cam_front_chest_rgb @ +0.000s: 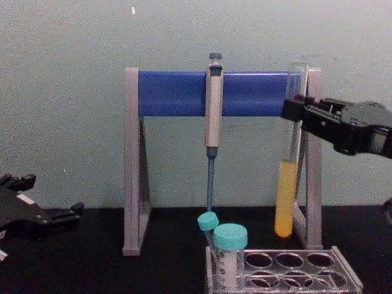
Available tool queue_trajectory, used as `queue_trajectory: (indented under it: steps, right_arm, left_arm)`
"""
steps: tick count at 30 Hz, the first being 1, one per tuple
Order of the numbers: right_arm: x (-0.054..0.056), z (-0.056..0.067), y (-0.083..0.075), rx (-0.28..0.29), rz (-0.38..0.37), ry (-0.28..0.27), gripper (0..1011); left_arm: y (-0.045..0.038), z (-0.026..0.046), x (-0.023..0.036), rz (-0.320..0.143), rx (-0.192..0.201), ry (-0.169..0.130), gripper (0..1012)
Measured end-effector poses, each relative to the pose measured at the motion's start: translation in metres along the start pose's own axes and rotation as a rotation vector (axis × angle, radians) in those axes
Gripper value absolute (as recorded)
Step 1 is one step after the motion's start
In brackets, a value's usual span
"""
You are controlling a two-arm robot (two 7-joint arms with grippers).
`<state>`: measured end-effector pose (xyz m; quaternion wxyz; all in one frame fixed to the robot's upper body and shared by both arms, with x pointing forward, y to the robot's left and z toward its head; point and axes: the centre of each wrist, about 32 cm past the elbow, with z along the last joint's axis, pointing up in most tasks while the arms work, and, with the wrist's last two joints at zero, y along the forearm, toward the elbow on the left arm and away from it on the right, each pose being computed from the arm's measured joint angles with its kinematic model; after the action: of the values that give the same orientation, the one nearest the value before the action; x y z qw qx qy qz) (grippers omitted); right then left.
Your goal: Pick up the test tube from the test tube rack, shake it, then place it back into the test tube rack.
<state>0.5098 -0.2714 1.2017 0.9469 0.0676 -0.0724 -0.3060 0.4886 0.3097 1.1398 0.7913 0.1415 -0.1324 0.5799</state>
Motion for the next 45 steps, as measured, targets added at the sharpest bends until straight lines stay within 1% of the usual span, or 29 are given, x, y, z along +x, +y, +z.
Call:
queue_trajectory:
  steps: [4,5,8,9,11,14,15,16,20,24,31,37,42,43,45]
  right_arm:
    - [-0.001,0.008,-0.007,-0.049,0.018,0.019,229]
    - [-0.001,0.011,-0.011,-0.075,0.015,0.025,229]
    - [-0.001,0.017,-0.018,-0.106,0.001,0.027,229]
    - [-0.001,0.021,-0.022,-0.122,-0.012,0.024,229]
    - [-0.001,0.024,-0.025,-0.132,-0.027,0.016,229]
    - [0.0,0.03,-0.033,-0.156,-0.078,-0.022,229]
    - [0.0,0.03,-0.033,-0.156,-0.078,-0.022,229]
    - [0.001,0.031,-0.035,-0.158,-0.098,-0.036,229]
    - [0.001,0.032,-0.035,-0.157,-0.141,-0.068,229]
    - [0.002,0.03,-0.032,-0.152,-0.177,-0.092,229]
    - [0.006,0.023,-0.02,-0.129,-0.204,-0.097,229]
    - [0.009,0.018,-0.008,-0.095,-0.183,-0.08,229]
    - [0.01,0.014,0.003,-0.064,-0.126,-0.043,229]
    - [0.01,0.014,0.003,-0.064,-0.126,-0.043,229]
    - [0.01,0.013,0.007,-0.05,-0.093,-0.022,229]
  left_arm:
    - [0.0,0.0,0.0,0.0,0.0,0.0,1001]
    - [0.0,0.0,0.0,0.0,0.0,0.0,1001]
    - [0.0,0.0,0.0,0.0,0.0,0.0,1001]
    - [0.0,0.0,0.0,0.0,0.0,0.0,1001]
    - [0.0,0.0,0.0,0.0,0.0,0.0,1001]
    - [0.0,0.0,0.0,0.0,0.0,0.0,1001]
    - [0.0,0.0,0.0,0.0,0.0,0.0,1001]
    - [0.0,0.0,0.0,0.0,0.0,0.0,1001]
    - [0.0,0.0,0.0,0.0,0.0,0.0,1001]
    - [0.0,0.0,0.0,0.0,0.0,0.0,1001]
    - [0.0,0.0,0.0,0.0,0.0,0.0,1001]
    - [0.0,0.0,0.0,0.0,0.0,0.0,1001]
    - [0.0,0.0,0.0,0.0,0.0,0.0,1001]
    - [0.0,0.0,0.0,0.0,0.0,0.0,1001]
    - [0.0,0.0,0.0,0.0,0.0,0.0,1001]
